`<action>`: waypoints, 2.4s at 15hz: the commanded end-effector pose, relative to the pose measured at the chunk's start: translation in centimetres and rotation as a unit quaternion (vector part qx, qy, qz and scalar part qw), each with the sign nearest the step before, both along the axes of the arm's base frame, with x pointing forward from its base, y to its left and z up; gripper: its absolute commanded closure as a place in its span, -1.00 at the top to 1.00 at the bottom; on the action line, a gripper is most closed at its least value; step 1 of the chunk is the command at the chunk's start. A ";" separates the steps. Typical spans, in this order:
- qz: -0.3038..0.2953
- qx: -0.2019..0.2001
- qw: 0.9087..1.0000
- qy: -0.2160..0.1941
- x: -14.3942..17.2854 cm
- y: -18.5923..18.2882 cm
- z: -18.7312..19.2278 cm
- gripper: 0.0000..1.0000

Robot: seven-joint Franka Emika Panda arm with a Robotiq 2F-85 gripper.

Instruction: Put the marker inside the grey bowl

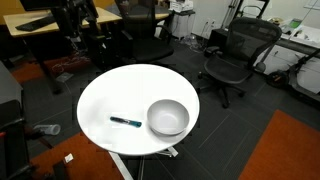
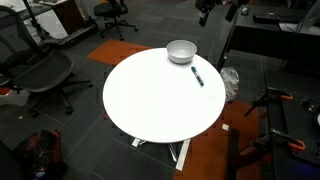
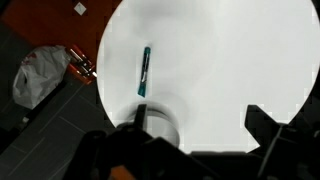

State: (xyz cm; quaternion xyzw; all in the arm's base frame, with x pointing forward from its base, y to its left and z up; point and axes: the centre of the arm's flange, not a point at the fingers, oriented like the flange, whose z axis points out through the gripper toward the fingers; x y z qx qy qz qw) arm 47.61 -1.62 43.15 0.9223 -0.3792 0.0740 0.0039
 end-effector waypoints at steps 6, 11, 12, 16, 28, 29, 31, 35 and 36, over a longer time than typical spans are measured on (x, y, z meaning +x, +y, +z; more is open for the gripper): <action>-0.098 -0.016 0.995 -0.010 -2.4 -1.3 -4.6 1.00; -0.118 -0.023 0.993 -0.011 -2.2 -3.0 -7.5 1.00; -0.117 -0.021 0.993 -0.011 -2.0 -3.3 -8.0 1.00; -0.121 -0.021 0.992 -0.004 -0.8 -5.1 -10.8 1.00; -0.126 -0.011 0.991 0.037 1.4 -7.8 -17.3 1.00; -0.121 -0.008 0.992 0.033 1.5 -7.9 -17.6 1.00; -0.115 -0.006 0.993 0.023 1.8 -8.0 -18.1 1.00; -0.100 0.004 0.995 0.012 2.3 -8.3 -19.5 1.00; -0.098 0.007 0.995 0.011 2.4 -8.4 -19.9 1.00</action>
